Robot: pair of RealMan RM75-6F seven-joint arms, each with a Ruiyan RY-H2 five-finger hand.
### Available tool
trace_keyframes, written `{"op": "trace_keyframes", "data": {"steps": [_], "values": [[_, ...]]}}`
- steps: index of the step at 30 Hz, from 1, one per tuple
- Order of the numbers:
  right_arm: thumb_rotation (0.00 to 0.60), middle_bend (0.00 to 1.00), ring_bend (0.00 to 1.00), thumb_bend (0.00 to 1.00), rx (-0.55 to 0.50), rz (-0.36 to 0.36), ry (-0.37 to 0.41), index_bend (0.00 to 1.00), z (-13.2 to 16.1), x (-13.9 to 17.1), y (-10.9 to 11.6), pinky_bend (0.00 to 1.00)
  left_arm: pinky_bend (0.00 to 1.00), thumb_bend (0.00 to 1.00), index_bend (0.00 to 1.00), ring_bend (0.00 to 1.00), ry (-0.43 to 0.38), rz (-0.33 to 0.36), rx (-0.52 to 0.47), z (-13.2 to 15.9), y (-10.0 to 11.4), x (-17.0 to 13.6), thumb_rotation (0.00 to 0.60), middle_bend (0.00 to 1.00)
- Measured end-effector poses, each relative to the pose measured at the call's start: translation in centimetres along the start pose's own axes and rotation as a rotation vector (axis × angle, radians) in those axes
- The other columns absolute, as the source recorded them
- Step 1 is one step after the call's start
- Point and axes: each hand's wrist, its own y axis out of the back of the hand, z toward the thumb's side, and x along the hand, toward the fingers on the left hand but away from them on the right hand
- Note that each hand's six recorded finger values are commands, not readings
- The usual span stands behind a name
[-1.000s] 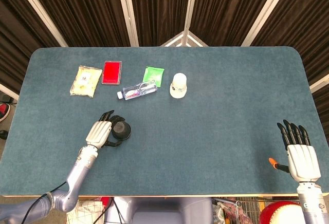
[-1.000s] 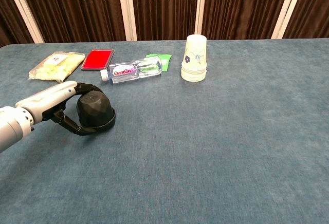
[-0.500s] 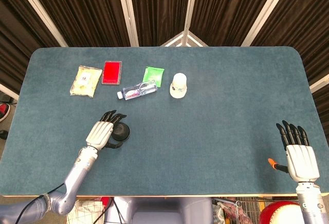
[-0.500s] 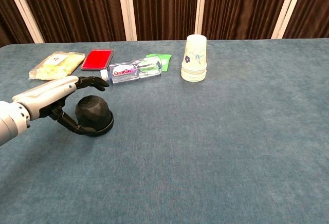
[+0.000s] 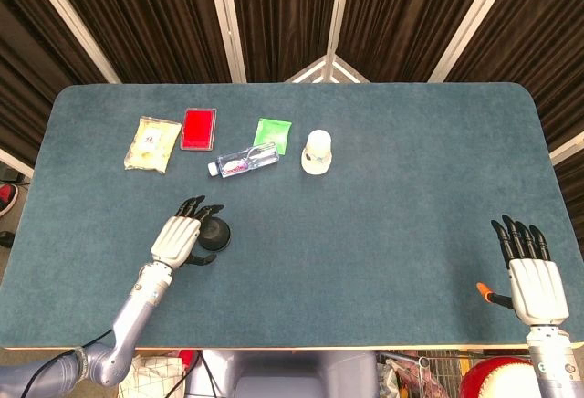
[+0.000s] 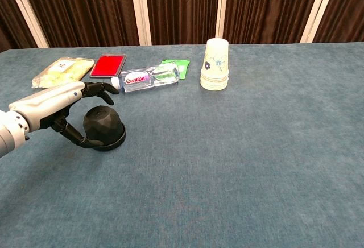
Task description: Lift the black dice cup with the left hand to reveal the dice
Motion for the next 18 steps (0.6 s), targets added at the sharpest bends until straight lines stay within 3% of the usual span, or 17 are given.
{"op": "trace_keyframes", "data": {"steps": [18], "values": [[0.6, 0.02, 0.03, 0.15, -0.007, 0.001, 0.001, 0.04, 0.12, -0.14, -0.19, 0.05, 0.0, 0.42, 0.18, 0.0, 0.026, 0.032, 0.036, -0.15, 0.04, 0.29, 0.6, 0.33]]}}
